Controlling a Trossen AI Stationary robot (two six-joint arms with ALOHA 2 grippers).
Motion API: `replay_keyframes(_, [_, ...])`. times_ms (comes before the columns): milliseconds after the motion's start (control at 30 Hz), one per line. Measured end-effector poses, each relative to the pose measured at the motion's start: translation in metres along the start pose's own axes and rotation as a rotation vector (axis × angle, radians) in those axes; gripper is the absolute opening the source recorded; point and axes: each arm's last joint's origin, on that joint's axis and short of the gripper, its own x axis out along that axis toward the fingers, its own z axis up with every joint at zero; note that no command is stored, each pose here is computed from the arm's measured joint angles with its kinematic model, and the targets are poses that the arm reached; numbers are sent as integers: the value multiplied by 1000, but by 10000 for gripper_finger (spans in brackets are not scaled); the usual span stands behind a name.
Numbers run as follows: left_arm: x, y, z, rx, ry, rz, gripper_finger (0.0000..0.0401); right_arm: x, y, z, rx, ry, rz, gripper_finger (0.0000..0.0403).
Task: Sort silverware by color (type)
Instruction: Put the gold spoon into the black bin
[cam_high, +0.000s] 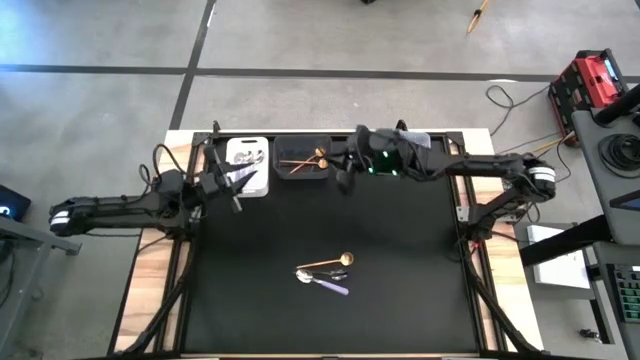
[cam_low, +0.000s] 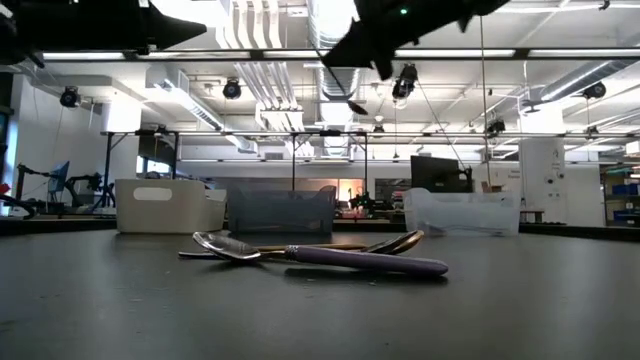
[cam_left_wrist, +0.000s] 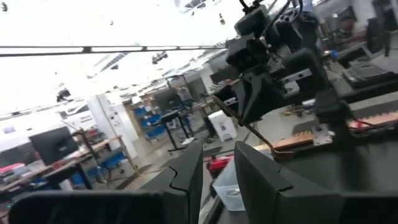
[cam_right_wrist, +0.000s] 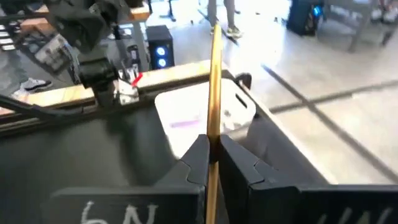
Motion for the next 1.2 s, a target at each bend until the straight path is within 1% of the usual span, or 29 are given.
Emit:
replay_keyframes(167, [9,8,4,29,-5,-12,75,29,-13,22,-97,-32,42,12])
replay_keyframes(367, [22,22,18,108,-4,50,75,65,-26,43,-167,-74,83,12])
replay_keyframes(533, [26,25,14,150,51,73,75,91,-37,50,-213,-89,77,12])
replay_keyframes(600, [25,27,13,171,88,134,75,99,-42,52,-234,-99,65,12])
replay_keyframes(733, [20,35,16,211,168,319,75,114,-54,49,-256,-83,46,12])
replay_keyframes(800, [16,38,19,223,175,375,75,119,-62,46,-259,-68,42,12])
replay_keyframes(1000, [8,45,25,222,154,437,75,138,-84,33,-260,-19,90,13])
replay_keyframes(1133, [6,48,25,222,157,461,75,153,-95,21,-292,40,96,13])
replay_keyframes(1200, [6,48,25,222,161,470,75,161,-97,15,-327,67,123,13])
